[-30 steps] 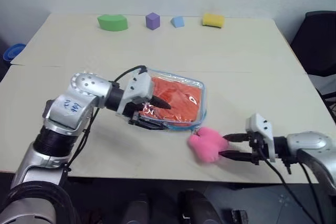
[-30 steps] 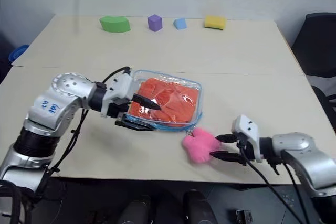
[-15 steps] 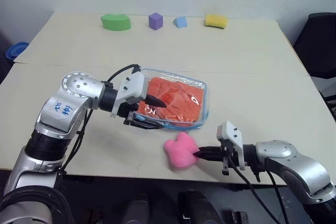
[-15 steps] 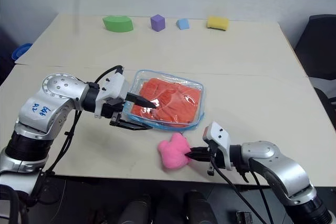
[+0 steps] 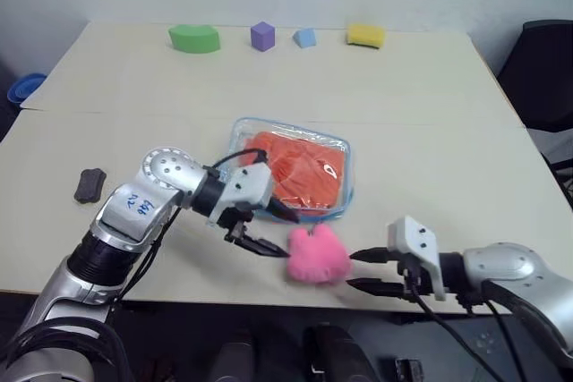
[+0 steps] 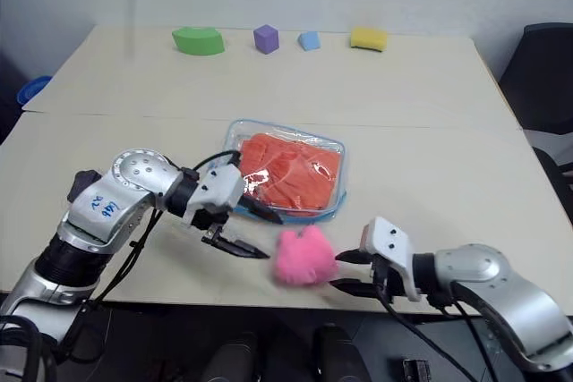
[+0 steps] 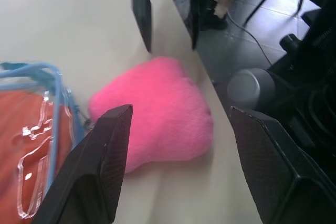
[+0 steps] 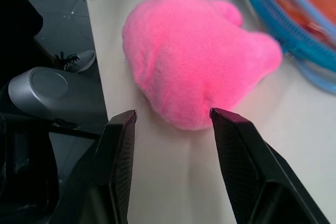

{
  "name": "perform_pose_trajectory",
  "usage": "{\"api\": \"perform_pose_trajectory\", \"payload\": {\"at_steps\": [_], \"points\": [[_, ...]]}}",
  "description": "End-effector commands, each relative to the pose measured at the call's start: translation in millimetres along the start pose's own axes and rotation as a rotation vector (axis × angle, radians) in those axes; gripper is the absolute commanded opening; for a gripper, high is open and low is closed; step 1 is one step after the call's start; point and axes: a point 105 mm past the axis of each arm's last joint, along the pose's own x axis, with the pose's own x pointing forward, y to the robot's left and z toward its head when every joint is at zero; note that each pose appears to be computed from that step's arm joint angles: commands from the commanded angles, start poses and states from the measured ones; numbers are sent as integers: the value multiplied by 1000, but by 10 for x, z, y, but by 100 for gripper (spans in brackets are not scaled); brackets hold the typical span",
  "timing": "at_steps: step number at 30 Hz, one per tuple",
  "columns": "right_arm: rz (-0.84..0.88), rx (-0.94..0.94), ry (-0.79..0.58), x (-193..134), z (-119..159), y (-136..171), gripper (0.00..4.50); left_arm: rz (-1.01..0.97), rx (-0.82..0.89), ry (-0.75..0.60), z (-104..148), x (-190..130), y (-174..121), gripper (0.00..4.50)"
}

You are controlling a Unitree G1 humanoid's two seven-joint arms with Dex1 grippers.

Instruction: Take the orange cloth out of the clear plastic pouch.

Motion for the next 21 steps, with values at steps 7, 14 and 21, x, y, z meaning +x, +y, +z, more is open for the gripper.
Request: {"api": "perform_pose_trajectory", "payload": {"at_steps": [7, 14, 21], "points": [[-131, -390, 97, -167, 259, -505, 231, -25, 153, 122, -259, 328, 53, 315], [-153, -697, 177, 63, 333, -915, 233, 39, 207, 141, -365, 432, 131, 296], [-118, -831, 176, 290, 335, -1036, 234, 87, 178, 99, -305, 344, 102, 104]]}}
